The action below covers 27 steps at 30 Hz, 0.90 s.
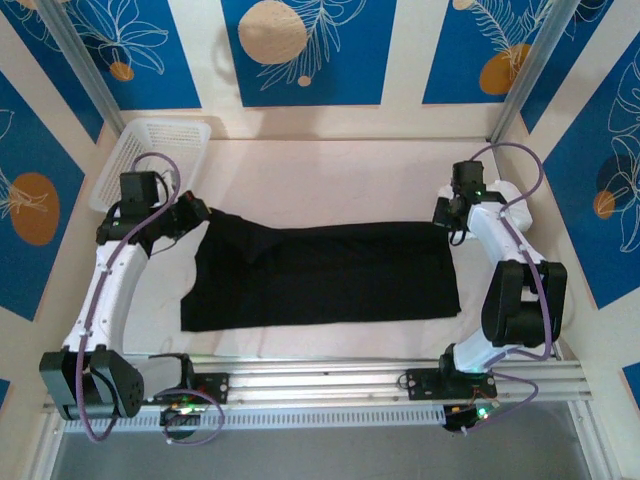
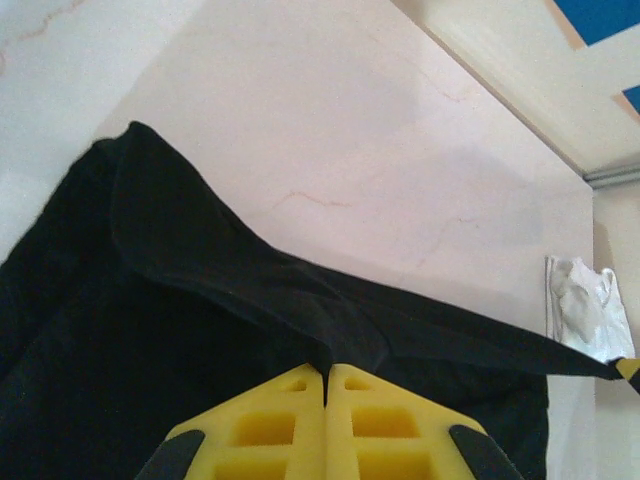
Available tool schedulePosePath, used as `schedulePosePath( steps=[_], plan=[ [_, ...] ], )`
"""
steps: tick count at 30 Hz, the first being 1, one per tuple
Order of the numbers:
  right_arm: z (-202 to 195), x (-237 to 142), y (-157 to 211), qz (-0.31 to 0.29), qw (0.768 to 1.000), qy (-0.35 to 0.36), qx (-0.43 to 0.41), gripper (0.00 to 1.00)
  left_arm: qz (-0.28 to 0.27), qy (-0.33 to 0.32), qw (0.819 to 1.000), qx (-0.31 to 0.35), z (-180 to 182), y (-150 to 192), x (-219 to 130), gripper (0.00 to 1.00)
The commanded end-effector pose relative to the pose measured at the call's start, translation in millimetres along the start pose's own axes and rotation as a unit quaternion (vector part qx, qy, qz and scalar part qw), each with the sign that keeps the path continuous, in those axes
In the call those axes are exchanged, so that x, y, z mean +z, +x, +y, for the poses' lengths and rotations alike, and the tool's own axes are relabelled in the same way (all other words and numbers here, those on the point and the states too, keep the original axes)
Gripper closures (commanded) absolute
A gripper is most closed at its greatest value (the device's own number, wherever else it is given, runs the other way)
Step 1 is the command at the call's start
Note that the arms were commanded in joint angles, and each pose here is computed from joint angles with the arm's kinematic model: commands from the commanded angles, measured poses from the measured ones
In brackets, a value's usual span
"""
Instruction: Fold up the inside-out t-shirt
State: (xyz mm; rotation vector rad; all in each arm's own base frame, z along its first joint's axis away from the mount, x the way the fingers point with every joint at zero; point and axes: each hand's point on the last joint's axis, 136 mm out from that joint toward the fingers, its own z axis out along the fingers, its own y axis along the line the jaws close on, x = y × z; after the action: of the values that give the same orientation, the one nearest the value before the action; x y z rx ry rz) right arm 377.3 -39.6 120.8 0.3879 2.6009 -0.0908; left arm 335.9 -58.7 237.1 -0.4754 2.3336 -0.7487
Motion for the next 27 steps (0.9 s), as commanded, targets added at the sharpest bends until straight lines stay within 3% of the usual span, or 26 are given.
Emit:
schedulePosePath(
  steps=[1, 12, 14, 16, 18, 20, 21, 24, 27],
  plan=[
    [-11.2, -7.1, 11.3, 0.006, 1.0, 0.017, 0.021, 1.0, 0.036, 0.001, 0.999, -0.018, 8.1, 28.4, -8.7, 1.0],
    [-16.3, 7.1, 59.9, 0.057, 0.997, 0.023, 0.055, 1.0, 0.07, -0.026, 0.997, -0.037, 45.4, 90.9, -13.1, 1.0],
    [-15.5, 6.6, 63.3, 0.053, 0.996, 0.03, 0.06, 0.85, 0.072, -0.024, 0.996, -0.038, 48.5, 96.6, -11.7, 1.0],
    [-1.0, -8.1, 52.6, 0.003, 0.999, 0.033, 0.026, 0.59, 0.073, -0.024, 0.996, -0.037, 50.0, 97.8, -9.8, 1.0],
    [47.6, -32.4, 41.6, -0.078, 0.995, -0.018, -0.061, 0.43, 0.072, -0.023, 0.997, -0.031, 48.9, 94.8, -9.0, 1.0],
    [112.1, -61.6, 44.1, -0.143, 0.972, -0.105, -0.152, 0.24, 0.07, -0.018, 0.997, -0.029, 45.7, 90.8, -8.0, 1.0],
    [146.8, -76.2, 53.0, -0.165, 0.955, -0.155, -0.194, 0.2, 0.069, -0.014, 0.997, -0.029, 43.7, 89.4, -7.9, 1.0],
    [240.3, -113.3, 91.1, -0.202, 0.896, -0.269, -0.292, 0.18, 0.066, -0.011, 0.997, -0.027, 41.6, 87.0, -8.2, 1.0],
    [324.6, -141.2, 138.6, -0.234, 0.836, -0.337, -0.364, 0.17, 0.065, -0.012, 0.998, -0.023, 41.5, 86.0, -8.3, 1.0]
  ],
)
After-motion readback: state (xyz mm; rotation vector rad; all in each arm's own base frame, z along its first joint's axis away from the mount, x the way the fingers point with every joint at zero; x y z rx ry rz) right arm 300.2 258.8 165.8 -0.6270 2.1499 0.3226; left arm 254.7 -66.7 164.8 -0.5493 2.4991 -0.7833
